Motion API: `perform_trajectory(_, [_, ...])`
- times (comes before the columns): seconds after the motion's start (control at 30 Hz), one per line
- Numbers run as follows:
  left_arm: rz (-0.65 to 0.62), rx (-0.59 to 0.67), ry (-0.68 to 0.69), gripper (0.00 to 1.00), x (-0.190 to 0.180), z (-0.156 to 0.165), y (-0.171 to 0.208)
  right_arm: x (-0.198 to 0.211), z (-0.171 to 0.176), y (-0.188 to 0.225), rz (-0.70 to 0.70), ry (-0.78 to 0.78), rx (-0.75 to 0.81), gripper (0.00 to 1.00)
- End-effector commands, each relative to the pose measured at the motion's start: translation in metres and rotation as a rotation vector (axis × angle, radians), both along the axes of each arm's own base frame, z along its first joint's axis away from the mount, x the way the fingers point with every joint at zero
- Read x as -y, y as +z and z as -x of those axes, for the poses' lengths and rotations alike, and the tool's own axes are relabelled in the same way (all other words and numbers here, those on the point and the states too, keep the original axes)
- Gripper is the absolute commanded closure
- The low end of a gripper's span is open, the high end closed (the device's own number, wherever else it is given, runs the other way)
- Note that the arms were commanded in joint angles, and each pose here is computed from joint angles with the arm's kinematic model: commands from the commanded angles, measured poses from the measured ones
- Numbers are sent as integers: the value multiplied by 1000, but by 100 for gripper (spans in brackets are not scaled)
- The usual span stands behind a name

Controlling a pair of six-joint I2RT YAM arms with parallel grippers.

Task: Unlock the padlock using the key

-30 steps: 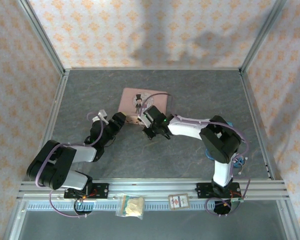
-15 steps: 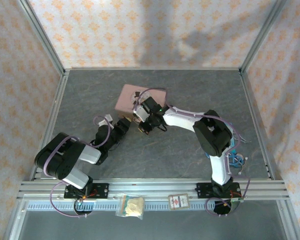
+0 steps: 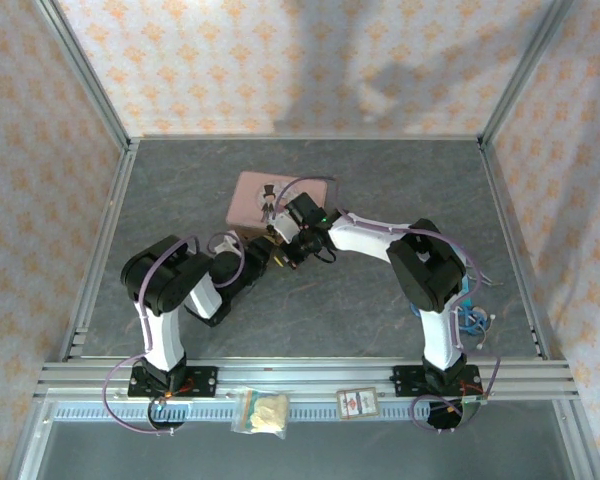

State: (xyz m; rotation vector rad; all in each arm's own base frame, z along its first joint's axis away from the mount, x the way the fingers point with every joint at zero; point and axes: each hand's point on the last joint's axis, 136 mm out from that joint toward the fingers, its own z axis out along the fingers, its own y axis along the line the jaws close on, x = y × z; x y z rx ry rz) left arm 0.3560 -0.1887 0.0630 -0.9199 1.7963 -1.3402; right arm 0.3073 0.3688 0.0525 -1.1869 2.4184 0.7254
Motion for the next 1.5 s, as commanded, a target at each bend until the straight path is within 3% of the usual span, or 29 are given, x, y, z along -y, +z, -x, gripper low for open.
perform_trajectory(0.0, [68,67,36,77,-1,-10,18,-2,4,9,-43,11,-12,100])
perform_trajectory(0.13, [61,61,49,98,-4,-8,15,-2,3,11,-51,6,-13,100])
perform_trajectory(0.2, [56,56,54,100,-5,-7,13,-2,2,15,-58,-11,-13,100])
perform_trajectory(0.23, [52,51,56,100,-6,-6,12,0,1,17,-59,-31,-18,96])
perform_trajectory(0.33, [49,48,60,100,-7,-6,9,2,4,31,-87,-75,-37,72])
perform_trajectory(0.47, [53,48,59,100,-6,-6,8,12,6,65,-159,-176,-9,57])
perform_trajectory(0.53, [51,47,59,100,-7,-5,8,25,-4,84,-197,-296,19,48])
perform_trajectory(0.63, [41,45,65,100,-9,-4,6,51,-31,103,-238,-542,52,43])
perform_trajectory(0.73, [29,40,74,100,-11,-3,4,89,-60,102,-276,-847,51,37])
perform_trajectory(0.83, [38,44,87,100,-14,-2,4,108,-75,91,-354,-1011,15,29])
perform_trajectory(1.2, [41,55,124,100,-21,-2,6,84,-100,63,-464,-1044,-57,21])
perform_trajectory(1.47, [57,55,201,100,-33,-3,4,97,-96,27,-453,-1170,-118,27])
